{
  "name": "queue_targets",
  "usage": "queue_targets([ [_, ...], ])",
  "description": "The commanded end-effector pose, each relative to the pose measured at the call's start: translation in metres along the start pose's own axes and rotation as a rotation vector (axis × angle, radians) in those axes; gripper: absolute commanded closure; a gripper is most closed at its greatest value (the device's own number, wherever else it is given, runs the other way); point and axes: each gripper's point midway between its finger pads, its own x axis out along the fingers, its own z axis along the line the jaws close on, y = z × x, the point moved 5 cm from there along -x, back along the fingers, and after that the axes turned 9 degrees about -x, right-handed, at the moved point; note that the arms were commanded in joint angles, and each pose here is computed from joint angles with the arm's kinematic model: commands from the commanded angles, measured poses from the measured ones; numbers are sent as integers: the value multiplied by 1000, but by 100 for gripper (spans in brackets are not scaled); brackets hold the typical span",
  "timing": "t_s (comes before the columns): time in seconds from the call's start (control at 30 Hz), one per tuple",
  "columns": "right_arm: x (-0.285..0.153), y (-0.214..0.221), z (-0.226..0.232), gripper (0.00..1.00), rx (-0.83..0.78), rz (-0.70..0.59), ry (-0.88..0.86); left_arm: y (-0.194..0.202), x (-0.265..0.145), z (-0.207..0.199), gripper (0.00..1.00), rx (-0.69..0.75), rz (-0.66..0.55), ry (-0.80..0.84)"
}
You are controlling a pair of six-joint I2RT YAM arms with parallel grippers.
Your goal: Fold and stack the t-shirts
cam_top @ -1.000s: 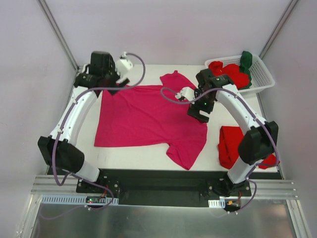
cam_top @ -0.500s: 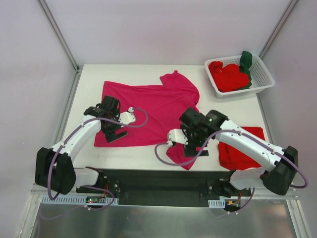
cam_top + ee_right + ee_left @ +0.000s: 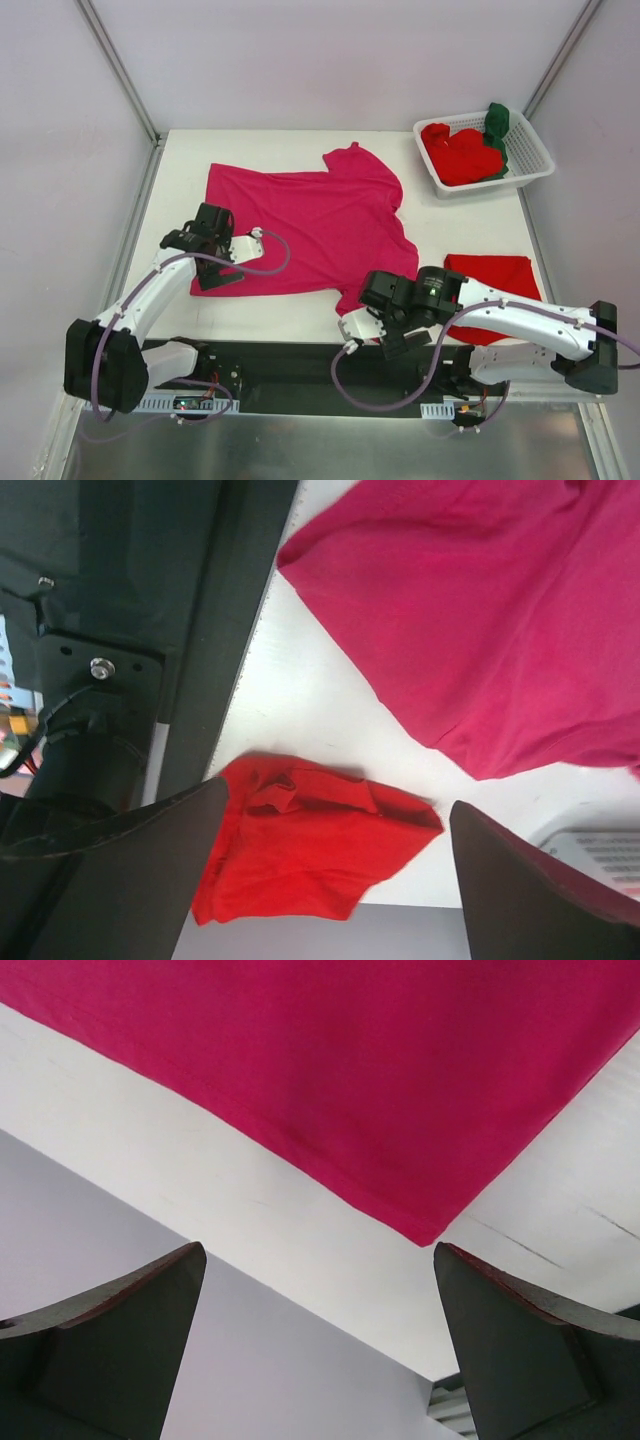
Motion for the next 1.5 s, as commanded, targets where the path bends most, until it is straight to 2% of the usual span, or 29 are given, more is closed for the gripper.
queue_targets([
  [0.0,-19,-11,4,4,-83,32,8,20,-5,-9,1,101,29,-40],
  [0.1,-21,-23,5,4,-99,25,-28,30,1,-25,1,128,7,-7],
  [0.27,-23,-47,-1,4,-58,-22,15,36,10,-41,1,138,-30,48],
  [0.4,-9,-60,-3,4,-108,-50,65,36,13,-41,1,172,-39,50],
  [0.47,-8,-54,-8,4,-140,-21,127,33,10,-35,1,171,-57,37],
  [0.53,-17,-58,-11,4,-204,-132,184,30,8,-32,1,166,-72,36],
  [0.6,-18,-57,-3,4,-275,-164,161,27,5,-31,1,168,-101,38],
  [0.7,-14,-59,8,4,-217,-140,54,26,2,-32,1,166,-118,27],
  [0.83,2,-72,25,4,-102,-215,-38,33,10,-42,1,179,-95,64],
  [0.97,27,-81,23,4,-126,-246,-20,33,14,-49,1,187,-101,100],
  [1.03,41,-82,24,4,-123,-222,-38,35,17,-52,1,195,-91,123],
  [1.1,54,-83,18,4,-63,-205,-46,35,18,-53,1,206,-93,134],
  [1.2,62,-88,14,4,-18,-261,-83,34,19,-53,1,211,-92,158],
  [1.47,73,-90,9,4,-15,-269,-127,36,21,-58,1,191,-63,230],
])
